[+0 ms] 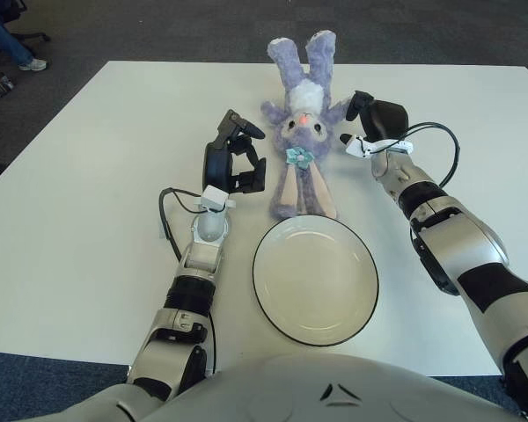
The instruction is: Put the doll into the plate.
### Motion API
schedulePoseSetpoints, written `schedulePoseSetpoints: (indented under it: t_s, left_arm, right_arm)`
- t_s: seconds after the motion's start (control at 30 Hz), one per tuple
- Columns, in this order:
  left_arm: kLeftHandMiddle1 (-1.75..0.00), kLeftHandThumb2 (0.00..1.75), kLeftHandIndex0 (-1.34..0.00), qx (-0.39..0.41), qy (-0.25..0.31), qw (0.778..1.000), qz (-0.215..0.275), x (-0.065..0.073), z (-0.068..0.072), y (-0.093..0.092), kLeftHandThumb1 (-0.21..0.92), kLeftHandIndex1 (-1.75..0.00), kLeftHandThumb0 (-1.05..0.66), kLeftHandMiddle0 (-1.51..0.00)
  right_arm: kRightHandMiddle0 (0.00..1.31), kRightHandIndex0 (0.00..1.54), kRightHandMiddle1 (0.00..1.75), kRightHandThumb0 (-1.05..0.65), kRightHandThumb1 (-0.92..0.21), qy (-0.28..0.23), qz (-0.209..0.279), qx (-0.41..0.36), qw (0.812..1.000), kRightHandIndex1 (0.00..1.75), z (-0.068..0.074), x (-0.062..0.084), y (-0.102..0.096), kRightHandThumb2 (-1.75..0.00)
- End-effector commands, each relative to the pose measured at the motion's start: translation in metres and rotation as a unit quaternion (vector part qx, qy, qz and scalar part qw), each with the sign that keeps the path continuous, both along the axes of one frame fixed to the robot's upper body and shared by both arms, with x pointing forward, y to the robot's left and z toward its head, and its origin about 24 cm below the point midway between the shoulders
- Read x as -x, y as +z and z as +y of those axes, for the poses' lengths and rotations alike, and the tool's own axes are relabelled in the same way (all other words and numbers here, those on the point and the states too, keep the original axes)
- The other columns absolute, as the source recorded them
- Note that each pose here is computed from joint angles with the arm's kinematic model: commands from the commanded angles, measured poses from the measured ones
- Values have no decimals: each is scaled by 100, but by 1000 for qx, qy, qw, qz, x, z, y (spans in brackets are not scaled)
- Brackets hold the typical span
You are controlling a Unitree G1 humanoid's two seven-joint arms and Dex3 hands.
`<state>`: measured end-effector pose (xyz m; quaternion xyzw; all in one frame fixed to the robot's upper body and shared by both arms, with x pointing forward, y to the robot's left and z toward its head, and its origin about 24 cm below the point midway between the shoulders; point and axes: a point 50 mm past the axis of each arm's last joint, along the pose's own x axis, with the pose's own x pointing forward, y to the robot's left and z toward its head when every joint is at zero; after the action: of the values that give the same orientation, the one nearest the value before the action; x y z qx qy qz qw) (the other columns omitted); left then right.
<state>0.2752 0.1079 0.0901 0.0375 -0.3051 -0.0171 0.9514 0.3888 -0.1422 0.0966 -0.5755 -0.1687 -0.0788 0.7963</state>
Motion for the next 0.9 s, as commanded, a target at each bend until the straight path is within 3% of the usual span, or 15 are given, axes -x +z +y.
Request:
schedulePoseSetpoints:
  t_s: [0.0,0.03,0.07,0.13,0.23,0.43,0.87]
  left_arm:
    - [-175,109,-47,-4,16,995,102,20,10,-48,49,-175,-43,-104]
    - [-175,109,-47,-4,15,995,102,20,9,-48,50,-175,-43,-104]
    - [-175,109,-47,-4,15,995,102,20,9,-48,50,-175,-43,-104]
    - [-175,109,-47,-5,15,995,102,20,9,-48,50,-175,-43,-104]
    - [-175,109,-47,-6,14,995,101,20,10,-48,50,-175,-43,-104]
    - [-175,108,-47,-6,14,995,102,19,10,-48,50,-175,-42,-104]
    - [-175,109,-47,-9,11,995,101,18,10,-48,50,-175,-42,-103]
  right_arm:
    - [36,57,144,12,-62,-9,-10,23,1000,151,-2,1,0,-74]
    - [28,53,139,21,-73,-12,-11,33,999,149,-2,0,0,-56]
    - [26,48,135,13,-65,-15,-12,40,999,140,-2,0,0,-63]
    - [17,37,128,-8,-36,-19,-14,51,998,115,-2,0,0,-97]
    - [10,28,124,-20,-21,-27,-23,73,997,99,-1,-1,1,-113]
    - [1,18,119,-28,-13,-36,-37,91,994,84,1,-3,7,-119]
    - [0,13,102,-29,-10,-50,-31,76,995,77,5,-8,19,-118]
